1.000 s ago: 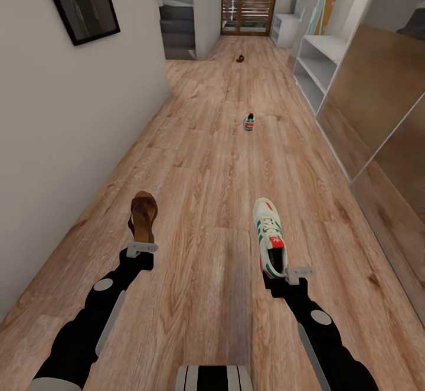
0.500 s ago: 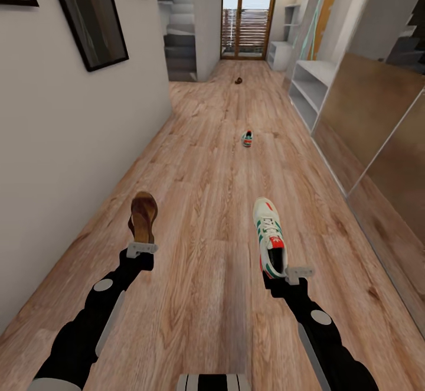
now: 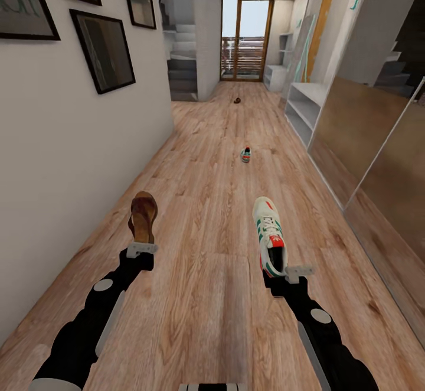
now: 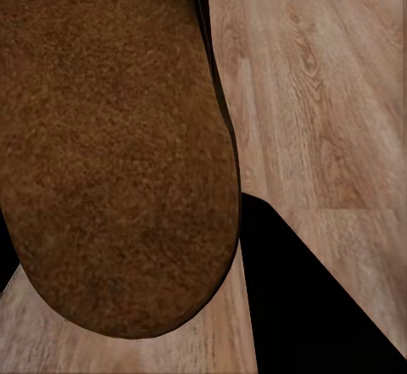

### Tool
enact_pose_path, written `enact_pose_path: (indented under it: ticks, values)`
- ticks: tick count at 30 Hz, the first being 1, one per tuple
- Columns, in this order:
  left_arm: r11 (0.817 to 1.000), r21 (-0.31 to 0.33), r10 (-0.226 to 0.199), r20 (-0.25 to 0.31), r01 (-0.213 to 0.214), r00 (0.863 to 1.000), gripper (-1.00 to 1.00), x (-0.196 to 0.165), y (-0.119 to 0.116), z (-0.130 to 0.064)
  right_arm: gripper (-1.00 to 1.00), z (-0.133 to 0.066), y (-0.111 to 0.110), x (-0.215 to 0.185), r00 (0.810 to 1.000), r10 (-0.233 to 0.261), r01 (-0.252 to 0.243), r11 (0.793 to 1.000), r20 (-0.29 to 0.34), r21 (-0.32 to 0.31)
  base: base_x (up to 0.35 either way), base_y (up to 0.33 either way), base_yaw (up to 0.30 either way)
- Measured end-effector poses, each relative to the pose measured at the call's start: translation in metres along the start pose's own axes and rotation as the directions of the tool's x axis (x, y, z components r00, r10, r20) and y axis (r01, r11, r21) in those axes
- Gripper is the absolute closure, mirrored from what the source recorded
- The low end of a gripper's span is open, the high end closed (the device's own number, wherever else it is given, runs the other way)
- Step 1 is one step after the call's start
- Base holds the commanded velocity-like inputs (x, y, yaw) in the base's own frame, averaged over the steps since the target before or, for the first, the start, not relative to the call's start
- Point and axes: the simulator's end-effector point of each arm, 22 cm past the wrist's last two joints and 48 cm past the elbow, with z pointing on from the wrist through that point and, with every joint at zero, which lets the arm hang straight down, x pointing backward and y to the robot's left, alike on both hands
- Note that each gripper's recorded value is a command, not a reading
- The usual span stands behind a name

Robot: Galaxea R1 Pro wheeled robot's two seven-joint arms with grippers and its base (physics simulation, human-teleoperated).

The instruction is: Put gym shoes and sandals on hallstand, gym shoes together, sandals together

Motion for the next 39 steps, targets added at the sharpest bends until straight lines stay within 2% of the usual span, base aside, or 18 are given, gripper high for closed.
enact_pose_path:
  ticks: [4, 28, 39]
  values:
    - [1.0, -0.001, 0.003, 0.023, -0.003, 1.0, 1.0, -0.013, 0.0, -0.005, 1.0, -0.005, 0.0, -0.012, 1.0, -0.001, 0.001, 1.0, 0.023, 0.001, 0.0, 0.0, 0.0]
    - [1.0, -0.003, 0.009, 0.06, -0.008, 0.998, 1.0, -0.034, 0.0, -0.015, 1.0, -0.014, 0.0, -0.032, 0.998, -0.002, 0.002, 1.0, 0.063, 0.001, 0.001, 0.0, 0.0]
    - [1.0, -0.002, 0.009, 0.077, -0.008, 0.997, 1.0, -0.044, -0.001, -0.02, 1.0, -0.018, 0.0, -0.042, 0.997, -0.003, 0.003, 1.0, 0.082, 0.002, 0.29, 0.0, 0.0]
